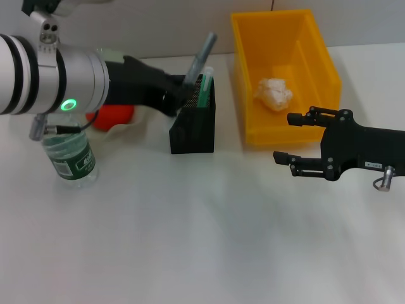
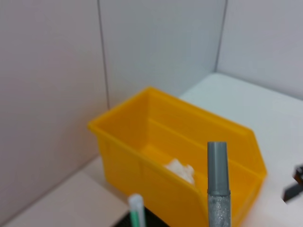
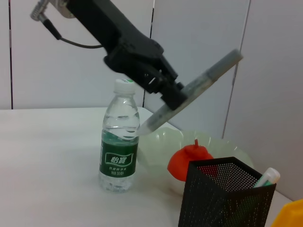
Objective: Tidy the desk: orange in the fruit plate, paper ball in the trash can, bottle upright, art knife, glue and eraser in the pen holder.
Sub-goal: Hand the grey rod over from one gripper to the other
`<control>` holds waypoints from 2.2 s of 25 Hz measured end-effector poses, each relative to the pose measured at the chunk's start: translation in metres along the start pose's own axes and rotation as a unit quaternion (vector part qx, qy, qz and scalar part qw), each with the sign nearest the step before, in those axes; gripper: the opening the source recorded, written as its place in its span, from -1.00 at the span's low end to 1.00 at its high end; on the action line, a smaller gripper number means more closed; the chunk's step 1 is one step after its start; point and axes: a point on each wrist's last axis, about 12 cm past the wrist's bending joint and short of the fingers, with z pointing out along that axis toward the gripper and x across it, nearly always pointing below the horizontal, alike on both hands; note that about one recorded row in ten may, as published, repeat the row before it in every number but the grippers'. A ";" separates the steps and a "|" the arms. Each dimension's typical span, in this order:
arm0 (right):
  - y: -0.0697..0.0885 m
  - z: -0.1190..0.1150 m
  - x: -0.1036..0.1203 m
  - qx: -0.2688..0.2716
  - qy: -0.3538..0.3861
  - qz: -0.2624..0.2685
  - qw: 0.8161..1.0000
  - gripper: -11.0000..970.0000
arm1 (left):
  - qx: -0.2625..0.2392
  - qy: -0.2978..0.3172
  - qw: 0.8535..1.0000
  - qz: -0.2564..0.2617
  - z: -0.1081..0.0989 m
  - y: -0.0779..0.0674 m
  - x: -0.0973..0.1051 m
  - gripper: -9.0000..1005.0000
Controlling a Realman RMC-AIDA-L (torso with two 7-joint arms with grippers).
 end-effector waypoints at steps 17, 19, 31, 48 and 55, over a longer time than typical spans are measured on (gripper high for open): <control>-0.001 0.003 0.000 0.002 0.000 0.002 1.000 0.57 | 0.057 -0.193 0.978 -0.047 -0.006 0.038 0.020 -0.70; -0.002 0.003 -0.001 0.004 -0.005 0.002 1.000 0.57 | 0.067 -0.214 0.973 -0.051 -0.005 0.040 0.024 -0.70; -0.008 -0.001 -0.009 0.029 -0.038 0.001 0.999 0.57 | 0.102 -0.297 0.945 -0.096 0.010 0.045 0.045 -0.70; -0.013 -0.005 -0.021 0.073 -0.121 -0.033 0.989 0.56 | 0.136 -0.394 0.895 -0.157 0.019 0.043 0.066 -0.70; -0.014 -0.001 -0.024 0.077 -0.135 -0.050 0.987 0.56 | 0.153 -0.407 0.884 -0.174 0.025 0.042 0.068 -0.70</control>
